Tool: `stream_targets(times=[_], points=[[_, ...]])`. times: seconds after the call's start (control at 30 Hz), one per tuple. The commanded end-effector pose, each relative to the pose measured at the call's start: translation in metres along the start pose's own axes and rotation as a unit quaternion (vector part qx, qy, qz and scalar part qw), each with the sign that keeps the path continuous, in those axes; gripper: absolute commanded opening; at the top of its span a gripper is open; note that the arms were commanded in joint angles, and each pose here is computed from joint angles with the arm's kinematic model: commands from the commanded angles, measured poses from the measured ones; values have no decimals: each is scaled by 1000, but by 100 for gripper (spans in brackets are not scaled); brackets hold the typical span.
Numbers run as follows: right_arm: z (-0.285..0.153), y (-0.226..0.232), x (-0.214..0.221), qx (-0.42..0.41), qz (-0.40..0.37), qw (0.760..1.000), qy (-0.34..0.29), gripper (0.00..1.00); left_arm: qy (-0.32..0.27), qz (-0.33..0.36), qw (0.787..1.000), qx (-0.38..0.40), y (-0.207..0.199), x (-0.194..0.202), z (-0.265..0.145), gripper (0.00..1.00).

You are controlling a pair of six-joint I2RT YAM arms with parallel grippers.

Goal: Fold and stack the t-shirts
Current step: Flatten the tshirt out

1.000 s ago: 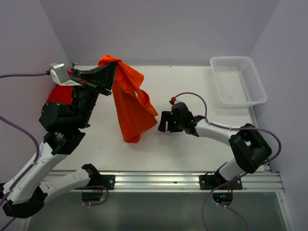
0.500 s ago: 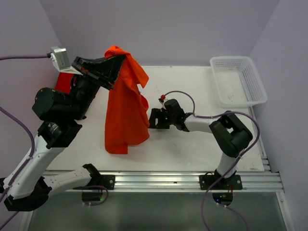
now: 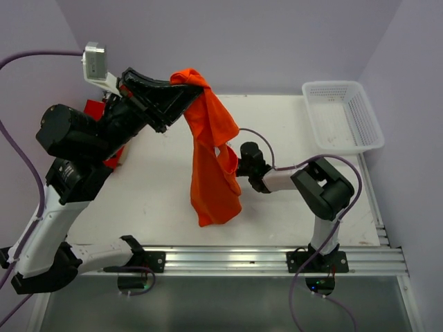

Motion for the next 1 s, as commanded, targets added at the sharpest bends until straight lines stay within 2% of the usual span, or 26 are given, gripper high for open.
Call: stream_targets(times=[0.0,0.07,0.1,0.13,0.2,0.27,0.3,0.33,0.37,0.4,0.43,0.5,0.57,0.73,0.87,0.9,0.97], points=[[-1,16,-6,-78,-26,997,-7,58,64,-54,995,52,-10,12,1,0],[1,14,-4,-89,-20,996,-6,37,66,-57,994,71,-12,12,1,0],[1,17,-5,-103,-18,995,-10,7,66,-55,994,74,-14,12,1,0],[1,16,-5,-104,-14,994,-10,0,62,-49,994,80,-16,9,-1,0],[0,14,-1,-97,-14,995,-6,0,64,-39,994,85,-19,8,-5,0],[-7,19,-5,-56,-28,998,-17,0,58,-19,997,56,-16,6,-13,0],[-11,0,5,47,-36,998,2,0,67,-4,997,28,-8,10,-17,0],[-15,0,-2,107,-61,992,5,0,62,4,998,16,-8,9,-24,0],[-24,12,-7,145,-90,985,6,0,58,10,998,-16,0,11,-27,0],[-35,9,1,188,-96,977,39,0,59,19,997,-37,5,12,-30,0],[-40,11,-4,217,-106,970,32,0,71,34,995,-65,12,16,-37,0],[-54,20,-7,256,-122,958,38,0,85,47,991,-95,23,23,-40,0],[-60,23,-4,268,-121,955,48,0,123,52,987,-91,28,32,-41,0],[-70,26,14,284,-115,950,56,0,200,45,979,-14,20,44,-31,0],[-85,28,23,323,-119,937,49,0,187,61,980,-30,14,31,-30,0],[-91,27,21,353,-122,927,39,0,187,65,980,-38,15,31,-33,0],[-101,34,15,378,-135,916,22,0,171,72,979,-86,25,31,-36,0]])
Point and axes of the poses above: each gripper's point midway between its finger pads, its own z axis out along the fingers, its own y axis along the line the jaws close on, x = y × z, the point moved 9 cm from there along -z, back along the fingers, and after that the axes turned 9 degrees about -z, right-handed, at the moved point
